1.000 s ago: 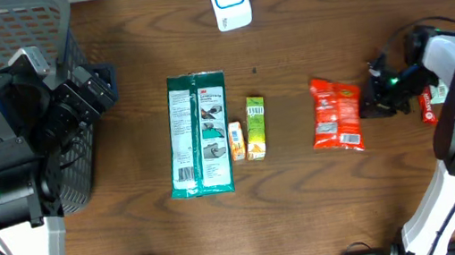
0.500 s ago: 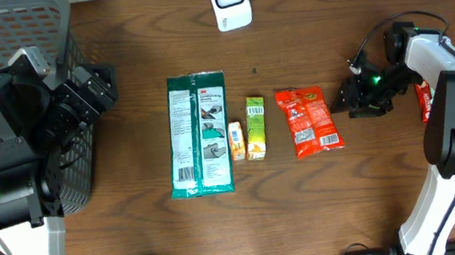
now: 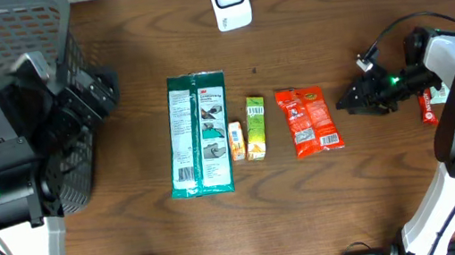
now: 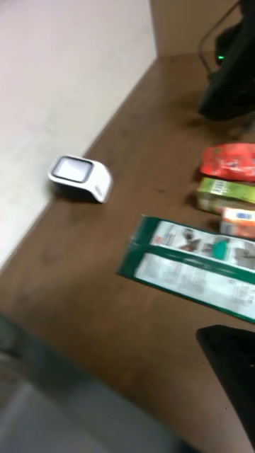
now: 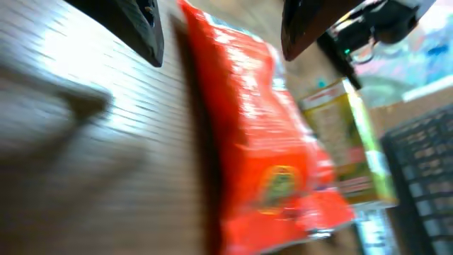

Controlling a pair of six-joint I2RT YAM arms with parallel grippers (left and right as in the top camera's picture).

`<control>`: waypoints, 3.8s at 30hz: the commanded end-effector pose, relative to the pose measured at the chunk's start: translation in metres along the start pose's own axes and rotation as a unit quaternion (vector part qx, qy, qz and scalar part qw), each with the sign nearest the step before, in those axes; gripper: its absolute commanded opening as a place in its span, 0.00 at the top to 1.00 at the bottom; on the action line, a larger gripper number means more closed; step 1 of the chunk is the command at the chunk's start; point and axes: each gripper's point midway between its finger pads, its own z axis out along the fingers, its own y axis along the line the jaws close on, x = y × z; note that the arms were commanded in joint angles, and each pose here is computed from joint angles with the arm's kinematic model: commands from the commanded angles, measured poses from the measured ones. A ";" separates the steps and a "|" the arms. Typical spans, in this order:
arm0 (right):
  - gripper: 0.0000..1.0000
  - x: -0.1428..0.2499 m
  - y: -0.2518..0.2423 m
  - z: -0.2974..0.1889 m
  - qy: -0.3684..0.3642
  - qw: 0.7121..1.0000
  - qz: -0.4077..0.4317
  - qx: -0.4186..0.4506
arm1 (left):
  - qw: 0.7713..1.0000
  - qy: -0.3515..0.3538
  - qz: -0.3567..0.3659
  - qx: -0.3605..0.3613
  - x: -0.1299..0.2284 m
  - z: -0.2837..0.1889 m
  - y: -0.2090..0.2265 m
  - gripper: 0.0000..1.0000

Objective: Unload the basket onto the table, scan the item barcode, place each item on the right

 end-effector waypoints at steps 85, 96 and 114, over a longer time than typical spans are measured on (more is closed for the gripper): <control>0.14 0.011 -0.019 0.007 0.020 0.989 0.036 0.141 | 0.906 0.296 0.282 0.110 0.337 0.221 -0.136 0.93; 0.20 0.026 -0.017 0.025 0.026 0.994 0.050 0.098 | 0.895 0.327 0.290 0.087 0.373 0.242 -0.111 0.93; 0.36 0.025 -0.007 0.046 -0.007 1.000 0.014 0.017 | 0.895 0.328 0.295 0.061 0.382 0.257 -0.093 0.92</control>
